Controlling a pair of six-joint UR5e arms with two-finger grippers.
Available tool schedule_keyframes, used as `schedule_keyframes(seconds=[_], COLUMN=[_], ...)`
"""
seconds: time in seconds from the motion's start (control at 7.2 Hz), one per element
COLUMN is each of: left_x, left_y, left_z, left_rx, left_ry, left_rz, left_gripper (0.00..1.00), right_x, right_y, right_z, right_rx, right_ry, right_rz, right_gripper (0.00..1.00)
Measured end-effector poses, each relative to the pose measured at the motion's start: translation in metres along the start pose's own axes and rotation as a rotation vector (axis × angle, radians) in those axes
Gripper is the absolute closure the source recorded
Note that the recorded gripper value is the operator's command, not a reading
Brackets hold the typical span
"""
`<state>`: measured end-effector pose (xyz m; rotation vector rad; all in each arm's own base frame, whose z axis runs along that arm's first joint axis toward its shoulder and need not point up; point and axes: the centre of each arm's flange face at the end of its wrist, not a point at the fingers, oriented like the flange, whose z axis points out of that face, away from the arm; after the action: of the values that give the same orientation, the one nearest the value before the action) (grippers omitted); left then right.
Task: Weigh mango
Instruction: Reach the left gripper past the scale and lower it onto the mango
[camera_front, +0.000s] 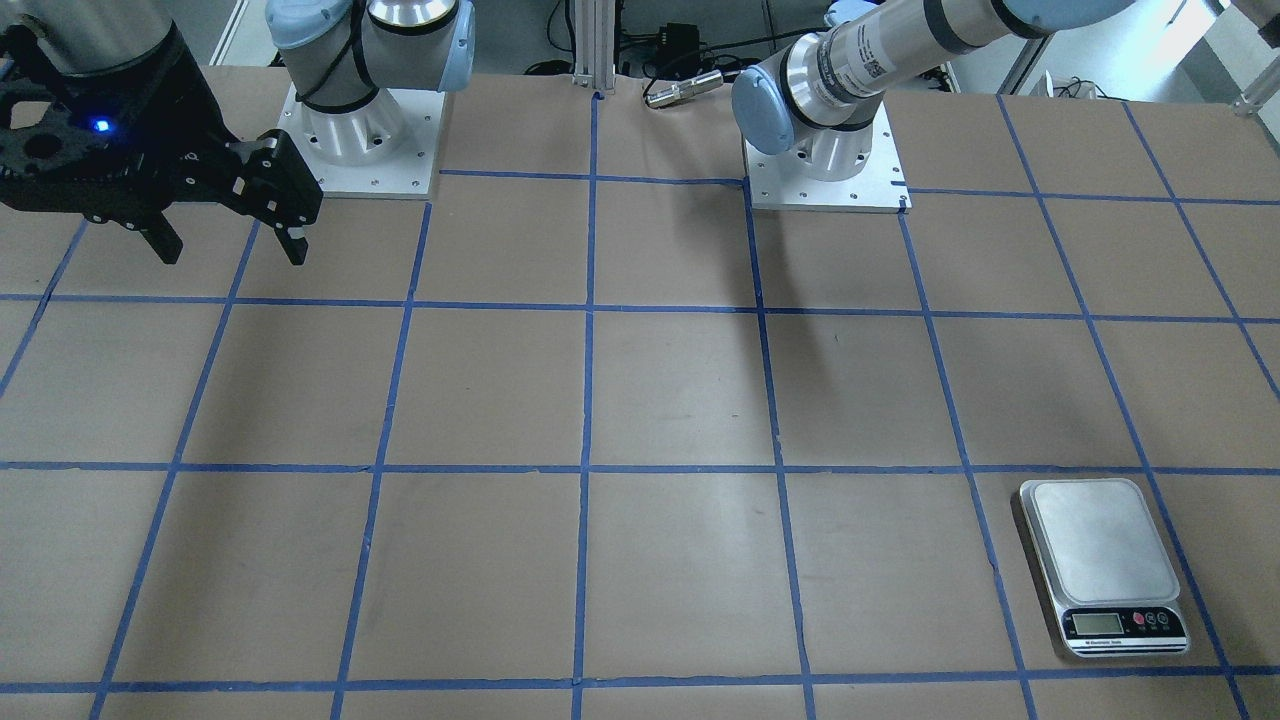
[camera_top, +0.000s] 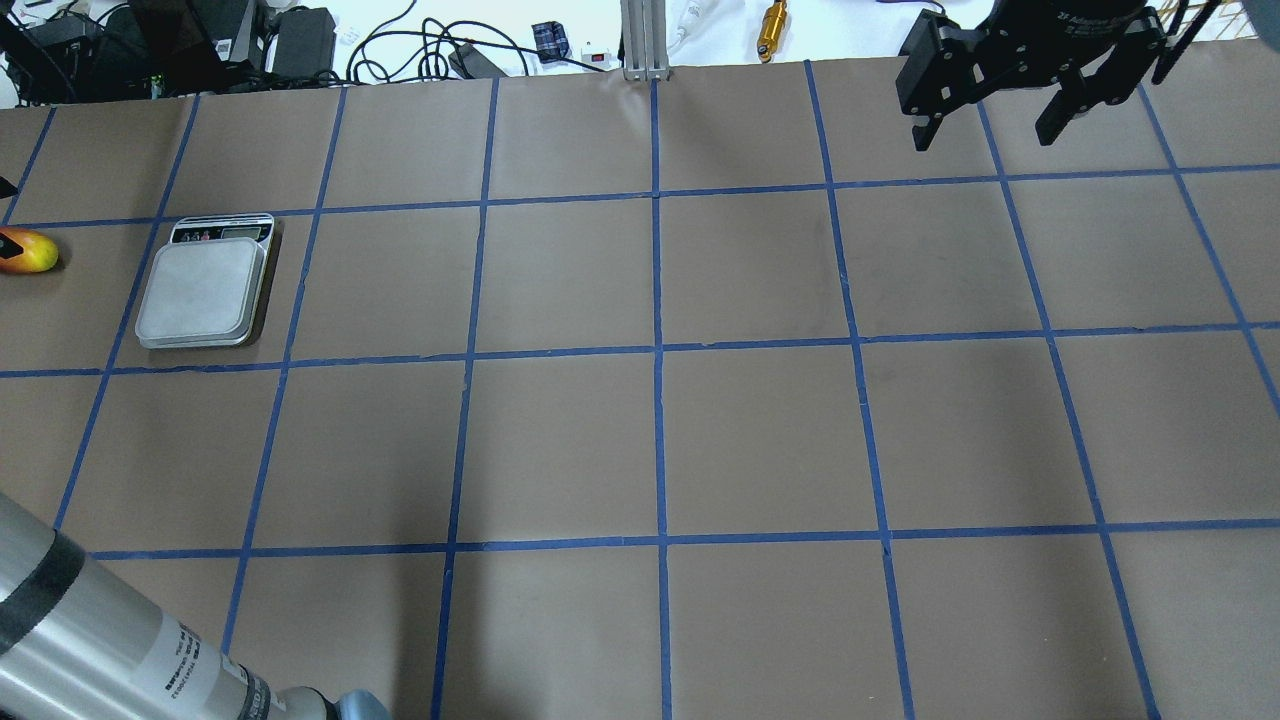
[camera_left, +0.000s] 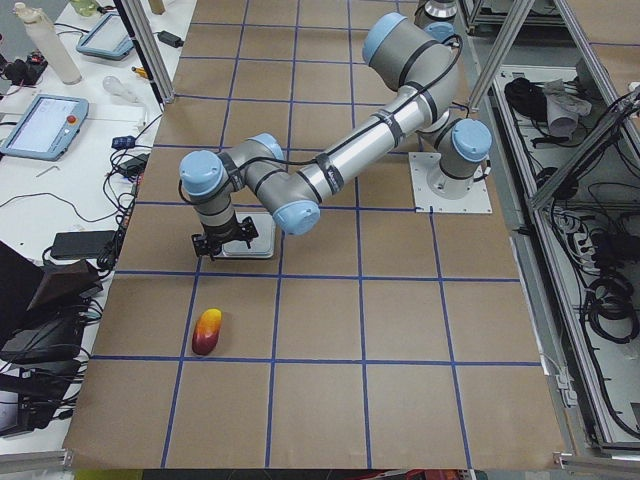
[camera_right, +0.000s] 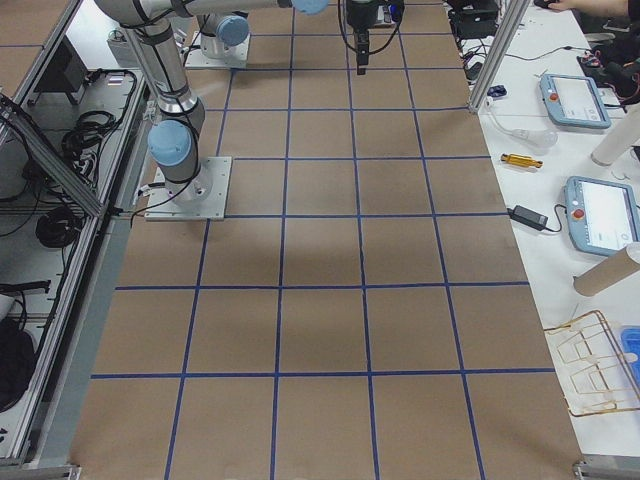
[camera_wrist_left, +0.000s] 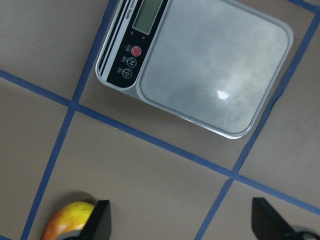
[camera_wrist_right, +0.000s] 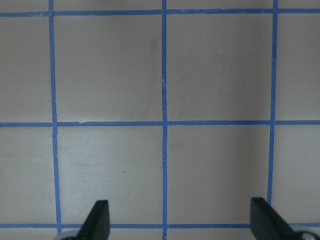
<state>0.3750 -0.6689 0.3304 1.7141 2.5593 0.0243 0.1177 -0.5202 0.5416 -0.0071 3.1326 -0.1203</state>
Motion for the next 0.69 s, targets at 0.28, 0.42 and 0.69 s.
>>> schedule_keyframes(seconds=[0.28,0.42,0.69], left_x=[-0.035,-0.046,-0.055], left_y=[0.046,0.067,0.101], left_z=[0.016,0.025,0.038], left_rx=[-0.009,-0.009,0.000], left_ry=[-0.032,-0.045,-0.061], left_rz=[0.067,0.099,0.137], left_gripper=[0.00,0.00,0.00], right_x=[0.000,0.000,0.000], right_y=[0.000,0.000,0.000], right_z=[0.000,0.000,0.000], right_rx=[-0.001,-0.001,-0.001], right_ry=[0.000,0.000,0.000], right_rz=[0.000,0.000,0.000], right_gripper=[0.00,0.00,0.00])
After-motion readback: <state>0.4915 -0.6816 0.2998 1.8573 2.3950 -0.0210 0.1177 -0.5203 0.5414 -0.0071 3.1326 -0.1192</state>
